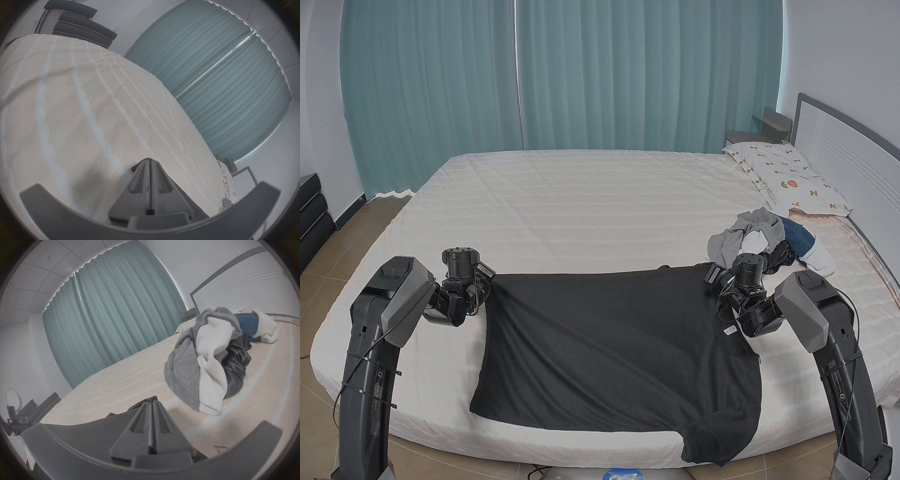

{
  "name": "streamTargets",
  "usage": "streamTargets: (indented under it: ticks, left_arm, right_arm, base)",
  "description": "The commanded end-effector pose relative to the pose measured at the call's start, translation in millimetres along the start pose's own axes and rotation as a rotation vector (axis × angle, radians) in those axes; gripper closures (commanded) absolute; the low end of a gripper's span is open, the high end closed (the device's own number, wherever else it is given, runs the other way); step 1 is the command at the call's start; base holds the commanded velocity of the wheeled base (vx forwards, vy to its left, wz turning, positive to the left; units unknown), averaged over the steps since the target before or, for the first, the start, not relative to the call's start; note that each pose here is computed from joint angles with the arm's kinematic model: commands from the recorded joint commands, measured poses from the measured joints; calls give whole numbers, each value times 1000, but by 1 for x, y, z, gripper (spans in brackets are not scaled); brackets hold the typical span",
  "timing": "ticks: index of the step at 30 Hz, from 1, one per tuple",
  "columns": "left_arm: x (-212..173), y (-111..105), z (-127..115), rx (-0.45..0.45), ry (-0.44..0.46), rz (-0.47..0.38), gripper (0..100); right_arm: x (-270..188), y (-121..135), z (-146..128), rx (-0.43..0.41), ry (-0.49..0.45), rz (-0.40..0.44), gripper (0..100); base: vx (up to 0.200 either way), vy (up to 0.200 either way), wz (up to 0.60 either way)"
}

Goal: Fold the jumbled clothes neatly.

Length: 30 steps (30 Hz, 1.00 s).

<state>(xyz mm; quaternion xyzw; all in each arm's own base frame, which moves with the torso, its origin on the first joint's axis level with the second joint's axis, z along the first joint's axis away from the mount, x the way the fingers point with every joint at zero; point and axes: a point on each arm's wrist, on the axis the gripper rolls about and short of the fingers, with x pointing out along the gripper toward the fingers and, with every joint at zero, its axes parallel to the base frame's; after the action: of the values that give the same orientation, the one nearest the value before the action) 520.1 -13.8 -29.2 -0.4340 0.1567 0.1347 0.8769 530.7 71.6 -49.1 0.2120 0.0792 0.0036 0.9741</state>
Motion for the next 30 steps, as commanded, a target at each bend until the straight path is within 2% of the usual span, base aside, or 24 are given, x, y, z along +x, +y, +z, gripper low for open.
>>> streamTargets:
  ticks: [1, 12, 13, 15, 16, 21, 26, 30]
  left_arm:
    - [3, 4, -4, 9, 10, 10, 100]
    - [4, 5, -5, 24, 31, 28, 100]
    - [4, 5, -6, 25, 33, 29, 100]
    - [4, 5, -6, 25, 34, 28, 100]
    - [4, 5, -6, 27, 34, 28, 0]
    - [4, 3, -5, 24, 31, 23, 0]
    - [2, 4, -4, 16, 32, 30, 0]
    - [-2, 4, -2, 14, 30, 32, 0]
  right_arm:
    - [3, -5, -16, -6, 30, -10, 100]
    - [11, -8, -23, -10, 27, -55, 100]
    - [11, -8, -23, -10, 27, -55, 0]
    - [11, -8, -23, -10, 26, -54, 0]
    - [11, -7, -22, -9, 23, -53, 0]
    - [11, -8, -11, -3, -1, -51, 0]
    - [3, 2, 31, 23, -65, -32, 0]
    - [-11, 4, 40, 26, -27, -23, 0]
  base:
    - [0, 0, 0]
    - [0, 0, 0]
    - [0, 0, 0]
    - [0, 0, 0]
    - [0, 0, 0]
    - [0, 0, 0]
    - [0, 0, 0]
    - [0, 0, 0]
